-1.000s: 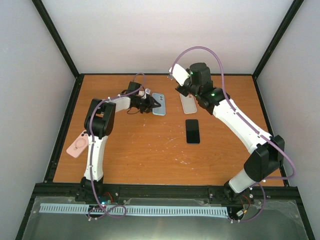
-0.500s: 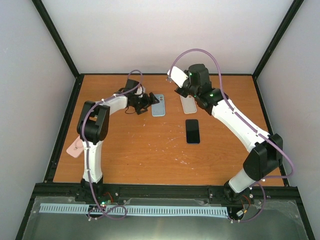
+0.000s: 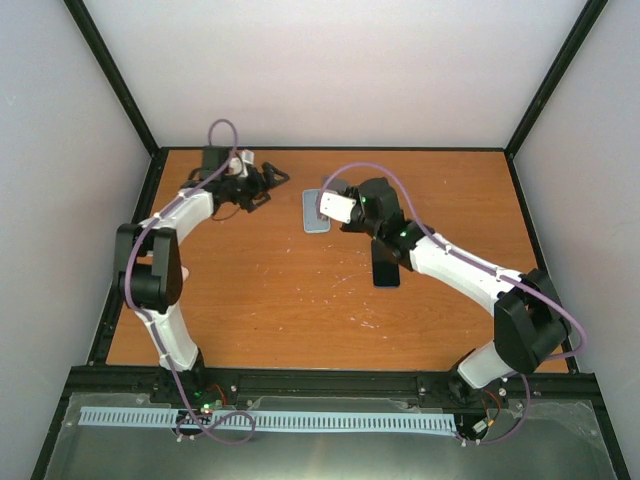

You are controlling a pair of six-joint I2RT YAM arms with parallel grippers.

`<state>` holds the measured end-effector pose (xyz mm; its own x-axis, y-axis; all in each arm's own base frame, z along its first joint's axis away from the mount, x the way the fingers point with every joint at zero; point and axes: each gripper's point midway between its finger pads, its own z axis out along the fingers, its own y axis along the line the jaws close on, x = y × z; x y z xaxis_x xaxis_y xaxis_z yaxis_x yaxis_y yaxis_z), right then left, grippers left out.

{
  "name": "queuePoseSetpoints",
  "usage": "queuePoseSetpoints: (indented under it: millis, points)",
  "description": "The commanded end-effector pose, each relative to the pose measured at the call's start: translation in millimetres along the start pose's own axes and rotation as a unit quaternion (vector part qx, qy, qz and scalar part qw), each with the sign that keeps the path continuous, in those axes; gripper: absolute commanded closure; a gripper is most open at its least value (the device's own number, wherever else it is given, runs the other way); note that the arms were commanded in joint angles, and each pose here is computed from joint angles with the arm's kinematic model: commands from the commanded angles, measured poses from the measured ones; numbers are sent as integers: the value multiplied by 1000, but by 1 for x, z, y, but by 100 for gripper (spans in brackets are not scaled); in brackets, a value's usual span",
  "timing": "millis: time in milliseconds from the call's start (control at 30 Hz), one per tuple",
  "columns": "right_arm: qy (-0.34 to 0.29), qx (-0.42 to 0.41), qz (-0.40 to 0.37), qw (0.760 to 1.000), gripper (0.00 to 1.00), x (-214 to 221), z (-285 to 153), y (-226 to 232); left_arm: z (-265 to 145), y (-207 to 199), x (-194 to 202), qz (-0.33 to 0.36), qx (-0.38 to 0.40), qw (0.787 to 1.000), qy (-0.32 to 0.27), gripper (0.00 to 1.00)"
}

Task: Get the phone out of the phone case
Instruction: Place the phone at the center of the board.

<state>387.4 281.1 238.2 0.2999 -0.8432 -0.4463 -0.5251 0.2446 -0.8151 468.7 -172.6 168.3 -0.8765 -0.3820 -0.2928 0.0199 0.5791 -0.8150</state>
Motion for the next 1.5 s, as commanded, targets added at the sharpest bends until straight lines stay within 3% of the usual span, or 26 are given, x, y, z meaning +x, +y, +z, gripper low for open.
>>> queuePoseSetpoints:
  millis: [0, 267, 600, 900, 1067, 1300, 1467]
  points:
    - [-58, 125, -75, 988, 97, -41, -23, -42, -37, -53, -2, 52, 110, 993, 8, 0]
    - [-82, 165, -139, 973, 97, -64, -23, -16, -63, -85, 37, 22, 223, 972, 68, 3]
    - [-98, 187, -159, 964, 97, -89, -16, -2, -65, -88, 52, -9, 243, 966, 87, 23]
    - [-114, 194, -178, 958, 97, -111, -11, 12, -56, -91, 58, -19, 246, 964, 103, 36]
    - [-120, 196, -189, 955, 97, -117, -9, 18, -51, -82, 59, -39, 234, 966, 105, 50]
    - [-118, 201, -199, 952, 97, -116, -8, 23, -49, -80, 59, -45, 232, 966, 107, 77]
    - [-112, 207, -202, 951, 91, -110, -10, 26, -49, -78, 59, -47, 229, 967, 104, 92]
